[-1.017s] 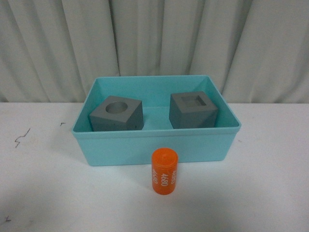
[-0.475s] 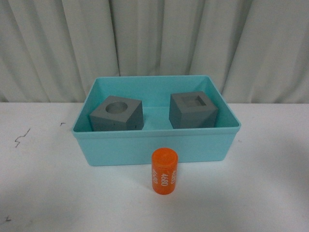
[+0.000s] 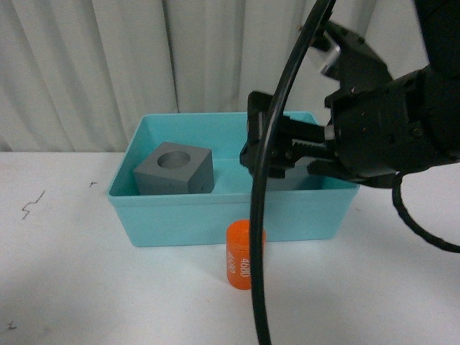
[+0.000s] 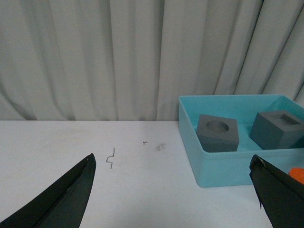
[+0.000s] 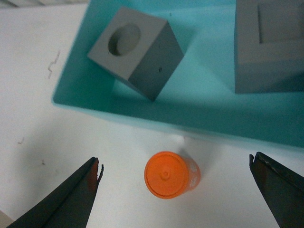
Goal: Place gray and orange parts in blue box
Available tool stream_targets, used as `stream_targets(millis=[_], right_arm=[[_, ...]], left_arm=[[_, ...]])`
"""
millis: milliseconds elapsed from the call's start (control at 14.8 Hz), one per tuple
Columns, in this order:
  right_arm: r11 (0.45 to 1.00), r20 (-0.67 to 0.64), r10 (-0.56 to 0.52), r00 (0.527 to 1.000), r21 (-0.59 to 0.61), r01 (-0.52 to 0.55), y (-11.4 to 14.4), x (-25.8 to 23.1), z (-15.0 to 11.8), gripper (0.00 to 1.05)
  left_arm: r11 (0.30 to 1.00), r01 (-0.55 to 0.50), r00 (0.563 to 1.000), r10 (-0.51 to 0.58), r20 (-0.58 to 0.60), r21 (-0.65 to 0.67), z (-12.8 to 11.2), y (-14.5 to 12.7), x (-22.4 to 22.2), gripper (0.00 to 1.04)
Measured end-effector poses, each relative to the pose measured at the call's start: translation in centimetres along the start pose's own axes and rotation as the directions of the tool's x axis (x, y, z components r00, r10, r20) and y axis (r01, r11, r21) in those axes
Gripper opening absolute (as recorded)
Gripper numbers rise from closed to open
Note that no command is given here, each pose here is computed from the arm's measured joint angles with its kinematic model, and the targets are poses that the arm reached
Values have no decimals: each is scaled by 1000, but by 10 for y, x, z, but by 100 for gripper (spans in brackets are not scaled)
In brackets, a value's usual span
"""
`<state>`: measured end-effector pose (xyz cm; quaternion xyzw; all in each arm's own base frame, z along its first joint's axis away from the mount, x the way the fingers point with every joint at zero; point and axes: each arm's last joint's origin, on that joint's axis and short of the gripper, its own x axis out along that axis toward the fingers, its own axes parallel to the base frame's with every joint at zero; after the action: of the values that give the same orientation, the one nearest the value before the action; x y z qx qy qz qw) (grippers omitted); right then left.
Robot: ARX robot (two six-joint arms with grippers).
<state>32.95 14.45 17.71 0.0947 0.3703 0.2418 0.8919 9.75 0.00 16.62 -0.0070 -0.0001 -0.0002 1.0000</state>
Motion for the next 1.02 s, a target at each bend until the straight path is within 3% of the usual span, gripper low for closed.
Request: stream_targets(millis=[271, 475, 1017], right_arm=[[1000, -173, -17, 985, -2, 17, 0, 33, -17, 98], [999, -208, -6, 978, -51, -4, 10, 48, -19, 98], [989, -264, -48, 963, -145, 9, 3, 72, -30, 98]], left_arm=[[1000, 0, 1000, 0, 1, 0, 0, 0, 0, 98], [1000, 0, 1000, 0, 0, 0, 0, 0, 0, 98], [1000, 0, 1000, 0, 0, 0, 0, 0, 0, 98]])
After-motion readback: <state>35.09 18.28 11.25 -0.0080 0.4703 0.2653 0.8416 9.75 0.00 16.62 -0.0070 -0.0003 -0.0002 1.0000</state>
